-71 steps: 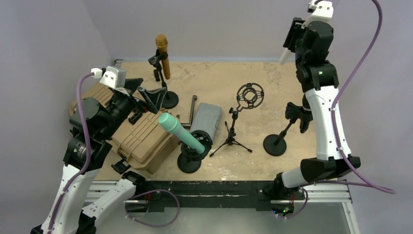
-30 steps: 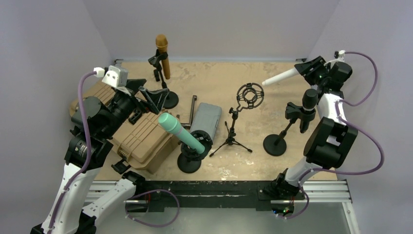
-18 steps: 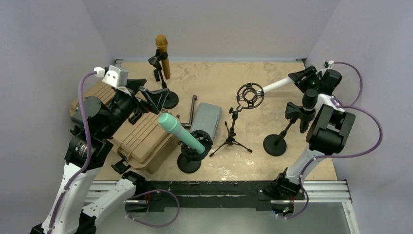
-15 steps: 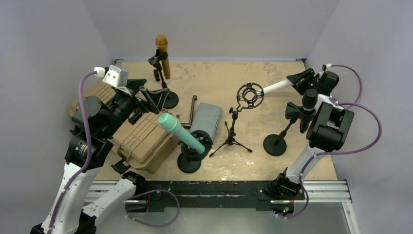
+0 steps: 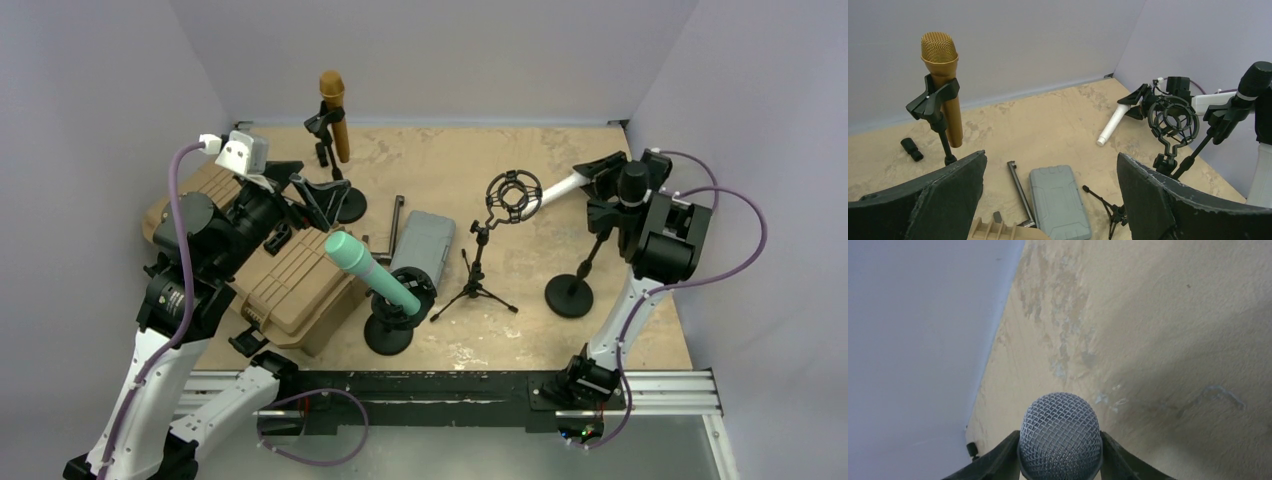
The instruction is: Remove the microphone from the stand
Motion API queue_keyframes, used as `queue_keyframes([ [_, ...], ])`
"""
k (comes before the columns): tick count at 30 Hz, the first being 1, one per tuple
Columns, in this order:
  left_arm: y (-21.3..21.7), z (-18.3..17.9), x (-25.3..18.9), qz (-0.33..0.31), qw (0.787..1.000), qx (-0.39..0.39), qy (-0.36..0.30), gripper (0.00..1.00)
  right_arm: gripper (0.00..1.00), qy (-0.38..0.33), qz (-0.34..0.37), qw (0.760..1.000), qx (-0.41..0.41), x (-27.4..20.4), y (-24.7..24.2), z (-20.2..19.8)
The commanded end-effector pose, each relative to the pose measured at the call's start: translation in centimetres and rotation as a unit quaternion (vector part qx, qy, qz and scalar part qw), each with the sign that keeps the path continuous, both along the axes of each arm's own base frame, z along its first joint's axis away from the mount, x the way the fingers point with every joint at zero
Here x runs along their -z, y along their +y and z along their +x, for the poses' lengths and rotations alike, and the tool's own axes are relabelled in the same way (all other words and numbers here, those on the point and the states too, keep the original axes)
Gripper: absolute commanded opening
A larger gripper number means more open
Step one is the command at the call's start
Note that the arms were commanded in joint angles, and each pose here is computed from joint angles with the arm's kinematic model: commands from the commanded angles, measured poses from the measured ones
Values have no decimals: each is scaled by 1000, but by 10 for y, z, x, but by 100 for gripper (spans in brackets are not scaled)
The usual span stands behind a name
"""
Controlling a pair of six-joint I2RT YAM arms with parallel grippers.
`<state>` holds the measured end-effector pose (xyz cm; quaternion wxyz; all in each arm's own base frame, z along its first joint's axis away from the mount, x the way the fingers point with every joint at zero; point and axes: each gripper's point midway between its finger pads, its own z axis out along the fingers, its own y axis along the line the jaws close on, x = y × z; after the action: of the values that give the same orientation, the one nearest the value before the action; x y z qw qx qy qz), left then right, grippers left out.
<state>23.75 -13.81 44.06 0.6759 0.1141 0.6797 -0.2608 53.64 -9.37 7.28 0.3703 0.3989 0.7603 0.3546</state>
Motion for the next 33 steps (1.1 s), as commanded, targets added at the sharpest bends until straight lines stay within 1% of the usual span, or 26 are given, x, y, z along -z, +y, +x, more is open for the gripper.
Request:
queue_keyframes([
  [1, -2, 2, -9, -16, 1000, 0, -12, 100, 6, 31, -7, 999, 8, 19, -6, -4],
  [5, -2, 1, -10, -17, 1000, 0, -12, 100, 15, 39, -31, 999, 5, 26, -2, -6],
  [11, -2, 1, -10, -17, 1000, 0, -13, 100, 19, 40, -50, 998, -4, 28, 2, -7],
  [15, -1, 0, -10, -18, 1000, 0, -13, 100, 25, 41, -55, 998, -8, 29, 5, -8],
  [18, -1, 0, -11, -19, 1000, 1, -13, 100, 32, 44, -62, 997, -11, 31, 6, -10],
  [23, -2, -1, -11, -20, 1000, 3, -13, 100, 40, 47, -69, 996, -15, 32, 10, -11],
  [33, -3, -1, -11, -21, 1000, 4, -12, 100, 61, 42, -103, 994, -22, 17, 8, -10],
])
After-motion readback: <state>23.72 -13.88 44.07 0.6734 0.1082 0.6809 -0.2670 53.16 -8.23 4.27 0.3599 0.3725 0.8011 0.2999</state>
